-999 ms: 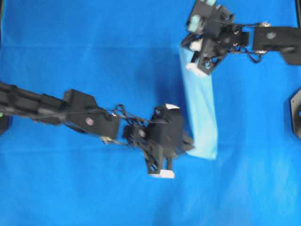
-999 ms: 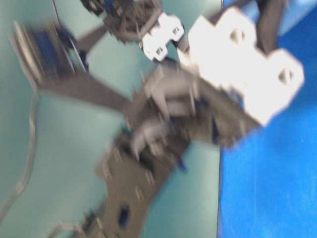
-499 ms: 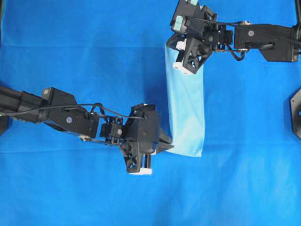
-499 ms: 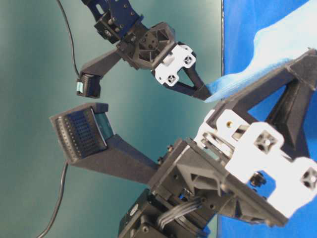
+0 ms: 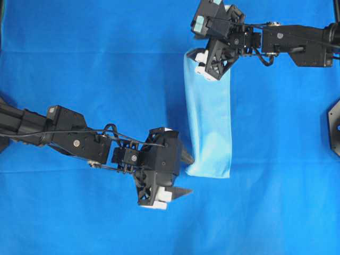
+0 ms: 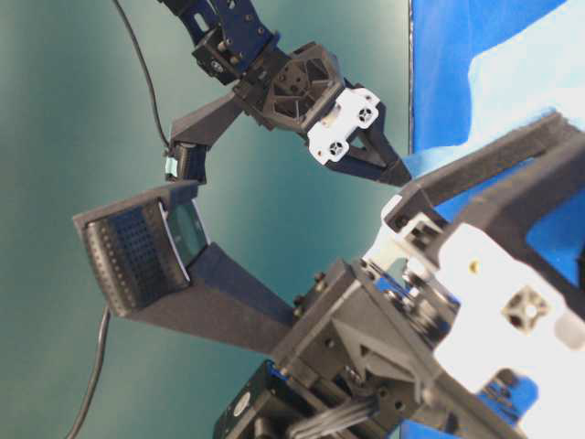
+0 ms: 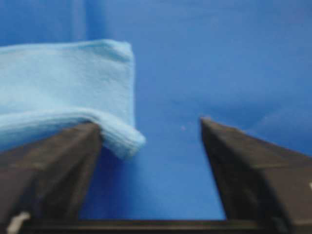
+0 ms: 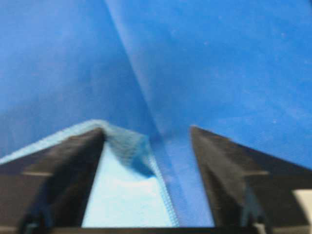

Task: Fold the light blue towel.
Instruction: 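Open both grippers and retract them to the sides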

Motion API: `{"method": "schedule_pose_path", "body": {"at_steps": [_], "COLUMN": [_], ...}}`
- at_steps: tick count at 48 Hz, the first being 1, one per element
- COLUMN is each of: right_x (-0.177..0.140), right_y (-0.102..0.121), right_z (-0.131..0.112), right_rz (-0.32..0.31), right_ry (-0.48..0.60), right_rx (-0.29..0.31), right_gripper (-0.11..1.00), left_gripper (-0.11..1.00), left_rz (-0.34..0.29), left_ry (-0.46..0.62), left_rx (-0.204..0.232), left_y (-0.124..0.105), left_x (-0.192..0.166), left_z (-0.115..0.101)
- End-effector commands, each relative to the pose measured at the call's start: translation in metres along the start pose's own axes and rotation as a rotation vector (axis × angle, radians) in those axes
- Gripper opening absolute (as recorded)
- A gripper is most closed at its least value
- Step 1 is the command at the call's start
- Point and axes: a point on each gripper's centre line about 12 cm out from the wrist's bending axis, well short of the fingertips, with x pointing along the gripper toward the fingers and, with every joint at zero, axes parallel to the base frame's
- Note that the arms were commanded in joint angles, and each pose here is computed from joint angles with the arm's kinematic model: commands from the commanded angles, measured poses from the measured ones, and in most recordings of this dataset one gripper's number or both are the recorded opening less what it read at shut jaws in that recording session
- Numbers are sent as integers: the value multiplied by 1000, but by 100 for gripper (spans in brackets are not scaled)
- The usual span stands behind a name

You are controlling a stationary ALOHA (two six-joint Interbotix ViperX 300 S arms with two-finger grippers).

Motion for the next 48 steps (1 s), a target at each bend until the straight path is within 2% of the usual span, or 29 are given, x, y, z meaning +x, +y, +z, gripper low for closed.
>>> {"method": "schedule_pose_path", "body": {"at_steps": [1,5,12,21,26,34,45,48], "right_x": [-5,-7,-19,-51,-75,-107,-156,-167], "right_y": [-2,-3,-5,2,7,14,26,29], "right_z": [10,10,14,29,30,15,-17,-24], "right_rz": [-4,-15,-30,-17,-6,22,101,123], "right_ry": [-26,-15,-21,-99,-138,-177,-271,-303], "right_rx": [0,2,5,-3,-11,-4,38,40], "right_gripper": [68,64,65,65,65,65,65,65], "left_gripper": [83,81,79,79,78,77,77,77], "left_rz": [5,19,33,33,30,31,74,94], "left_ry": [-42,-11,69,92,61,-8,-226,-278], "left_rx": [-5,-14,-25,-34,-34,-27,-30,-18], "left_y": [3,9,13,11,10,12,32,38], "left_x": [-12,-22,-45,-82,-100,-133,-175,-185], "left_z": [22,25,29,37,41,45,40,36]}}
